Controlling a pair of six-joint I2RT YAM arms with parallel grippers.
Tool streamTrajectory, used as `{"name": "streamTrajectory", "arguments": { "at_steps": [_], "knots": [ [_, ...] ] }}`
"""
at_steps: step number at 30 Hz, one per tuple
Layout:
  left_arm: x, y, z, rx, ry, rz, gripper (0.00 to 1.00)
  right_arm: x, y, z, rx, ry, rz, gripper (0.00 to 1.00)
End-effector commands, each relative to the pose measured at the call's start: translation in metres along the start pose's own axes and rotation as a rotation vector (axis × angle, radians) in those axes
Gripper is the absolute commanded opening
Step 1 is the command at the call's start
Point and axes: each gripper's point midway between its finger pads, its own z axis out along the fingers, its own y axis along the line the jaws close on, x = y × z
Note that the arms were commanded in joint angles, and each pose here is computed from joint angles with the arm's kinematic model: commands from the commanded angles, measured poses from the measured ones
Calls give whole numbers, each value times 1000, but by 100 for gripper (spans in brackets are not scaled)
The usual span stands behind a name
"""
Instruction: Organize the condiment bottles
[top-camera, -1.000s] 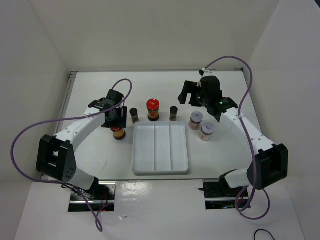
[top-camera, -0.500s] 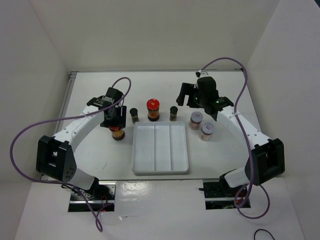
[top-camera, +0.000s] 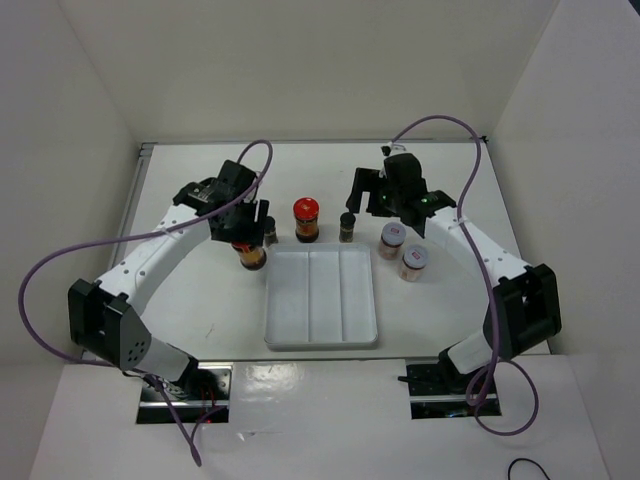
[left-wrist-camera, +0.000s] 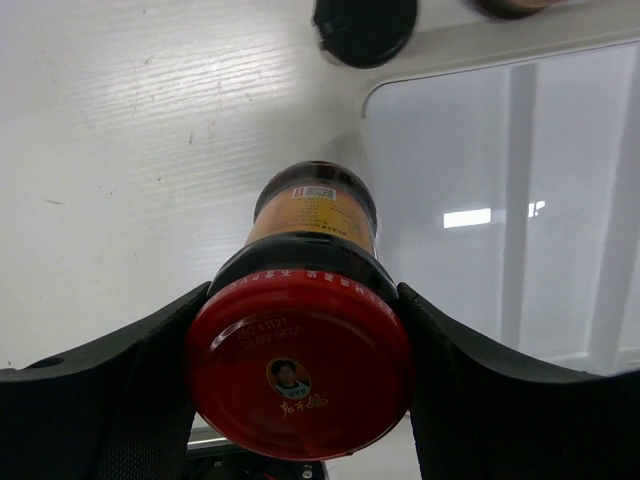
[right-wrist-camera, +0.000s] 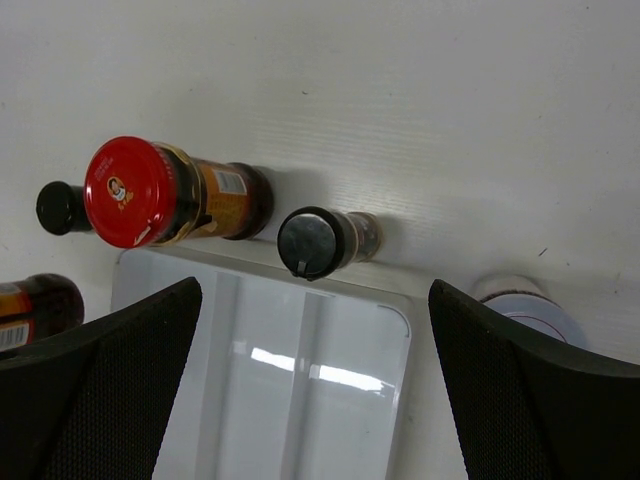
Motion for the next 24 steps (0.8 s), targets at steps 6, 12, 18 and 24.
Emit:
{"name": "streamTrajectory", "arguments": {
  "at_steps": [6,12,18,24],
  "knots": [
    [-31,-57,-43,163,-118,109,43,-27,11,-1,12,-73,-4,99],
    [-31,-86,-32,180,-105,168,43,-41,5,-6,49,-105,3,99],
    [-33,-100,-16,188,-97,177,43,-53,-23,-20,107,-136,41,99],
    [-22,-114,-9,194,-75,197,41,-50,-52,-26,160,-138,64,99]
  ]
}}
